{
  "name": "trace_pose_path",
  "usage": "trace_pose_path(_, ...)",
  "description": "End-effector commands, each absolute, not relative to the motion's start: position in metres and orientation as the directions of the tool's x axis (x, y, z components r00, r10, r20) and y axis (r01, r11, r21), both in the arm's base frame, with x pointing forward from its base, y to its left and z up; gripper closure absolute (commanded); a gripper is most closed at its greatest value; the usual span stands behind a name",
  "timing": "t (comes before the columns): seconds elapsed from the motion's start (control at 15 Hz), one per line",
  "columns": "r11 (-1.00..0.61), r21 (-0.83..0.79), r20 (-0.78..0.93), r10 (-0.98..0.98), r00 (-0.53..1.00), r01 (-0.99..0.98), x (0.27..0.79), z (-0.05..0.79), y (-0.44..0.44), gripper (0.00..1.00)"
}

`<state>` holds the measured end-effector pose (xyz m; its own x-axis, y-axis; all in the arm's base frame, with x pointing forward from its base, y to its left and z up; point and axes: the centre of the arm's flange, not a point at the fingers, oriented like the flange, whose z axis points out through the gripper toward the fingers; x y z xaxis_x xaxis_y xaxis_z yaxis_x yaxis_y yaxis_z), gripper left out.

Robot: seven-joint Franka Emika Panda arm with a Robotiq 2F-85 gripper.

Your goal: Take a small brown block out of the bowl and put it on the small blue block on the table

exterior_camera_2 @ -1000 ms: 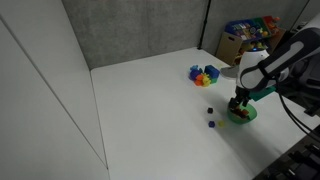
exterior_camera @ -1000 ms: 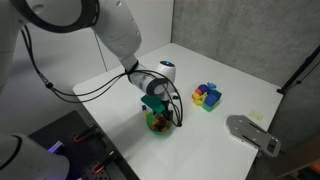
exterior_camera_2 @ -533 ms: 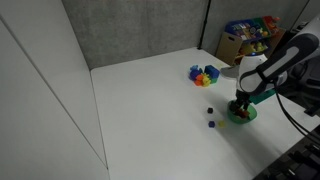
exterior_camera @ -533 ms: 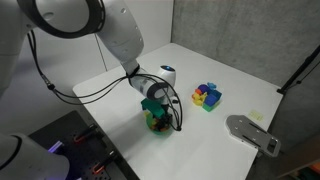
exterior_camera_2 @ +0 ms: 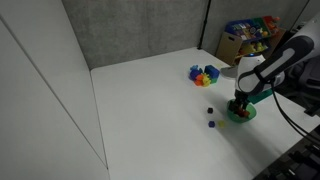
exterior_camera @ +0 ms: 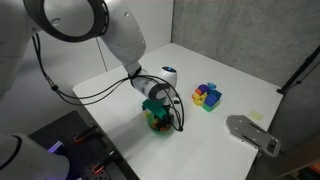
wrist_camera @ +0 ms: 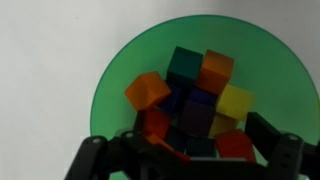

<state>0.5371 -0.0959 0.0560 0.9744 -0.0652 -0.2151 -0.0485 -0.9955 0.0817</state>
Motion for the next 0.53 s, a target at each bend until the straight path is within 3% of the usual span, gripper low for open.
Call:
trace_pose_path(0.0,-0.994,0.094,-0.231,-0.073,0.97,-0.053,0.544,0.049,-0.101,0.26)
trace_pose_path(0.47,-0.994,0.094,-0.215,-0.075,0.974,-0.056,0.551,0.062,-0.099,0.81)
